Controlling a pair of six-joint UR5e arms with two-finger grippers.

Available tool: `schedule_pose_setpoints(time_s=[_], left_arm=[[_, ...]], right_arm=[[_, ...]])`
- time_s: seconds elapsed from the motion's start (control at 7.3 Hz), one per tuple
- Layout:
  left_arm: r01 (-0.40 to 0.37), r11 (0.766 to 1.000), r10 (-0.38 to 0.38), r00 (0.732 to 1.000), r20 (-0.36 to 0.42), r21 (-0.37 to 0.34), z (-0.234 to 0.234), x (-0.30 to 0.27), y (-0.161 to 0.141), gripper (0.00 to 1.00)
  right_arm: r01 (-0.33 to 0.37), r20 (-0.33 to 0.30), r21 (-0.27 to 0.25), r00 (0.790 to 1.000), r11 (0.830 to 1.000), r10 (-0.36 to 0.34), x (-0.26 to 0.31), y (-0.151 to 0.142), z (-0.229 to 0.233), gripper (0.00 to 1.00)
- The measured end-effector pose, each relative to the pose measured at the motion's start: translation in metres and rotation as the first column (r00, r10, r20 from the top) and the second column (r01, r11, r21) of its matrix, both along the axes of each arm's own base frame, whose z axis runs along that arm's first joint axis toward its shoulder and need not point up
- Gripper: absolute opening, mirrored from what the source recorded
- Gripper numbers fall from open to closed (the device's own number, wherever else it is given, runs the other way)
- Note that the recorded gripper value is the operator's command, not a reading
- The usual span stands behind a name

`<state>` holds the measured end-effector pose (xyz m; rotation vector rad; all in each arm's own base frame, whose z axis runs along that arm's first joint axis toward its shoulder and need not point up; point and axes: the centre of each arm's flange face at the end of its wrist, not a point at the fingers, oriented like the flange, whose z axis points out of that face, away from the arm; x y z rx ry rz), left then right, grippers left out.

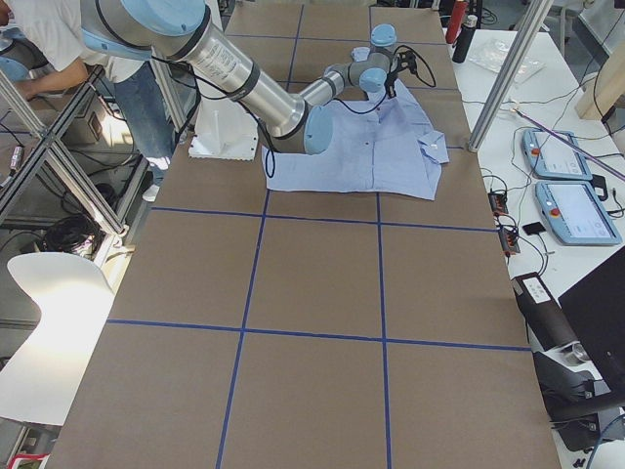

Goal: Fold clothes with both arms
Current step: 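Lift the sleeve with the right gripper and carry it across toward the collar, then release the sleeve on the shirt and withdraw the right gripper outward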

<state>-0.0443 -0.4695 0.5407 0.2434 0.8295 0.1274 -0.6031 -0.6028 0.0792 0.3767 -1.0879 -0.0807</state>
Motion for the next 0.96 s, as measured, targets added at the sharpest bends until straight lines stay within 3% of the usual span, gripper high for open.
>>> schedule_pose_setpoints(time_s=[0.41, 0.68, 0.82, 0.96], left_arm=[[0.000, 1.000, 0.000, 1.000, 0.000, -0.008, 0.004, 0.000, 0.000, 1.00], [0.000, 1.000, 0.000, 1.000, 0.000, -0.010, 0.005, 0.000, -0.001, 1.00], [0.000, 1.000, 0.000, 1.000, 0.001, -0.009, 0.005, 0.000, -0.001, 1.00], [0.001, 1.000, 0.000, 1.000, 0.001, -0.007, 0.004, 0.000, -0.002, 1.00]], right_arm=[[0.021, 0.021, 0.019, 1.000, 1.000, -0.021, -0.014, 0.016, -0.009, 0.00], [-0.001, 0.004, 0.021, 1.000, 1.000, 0.001, -0.017, 0.013, -0.001, 0.00], [-0.014, -0.006, 0.021, 1.000, 1.000, 0.014, -0.018, 0.011, 0.003, 0.34], [-0.025, -0.016, 0.020, 1.000, 1.000, 0.025, -0.019, 0.008, 0.008, 0.99]])
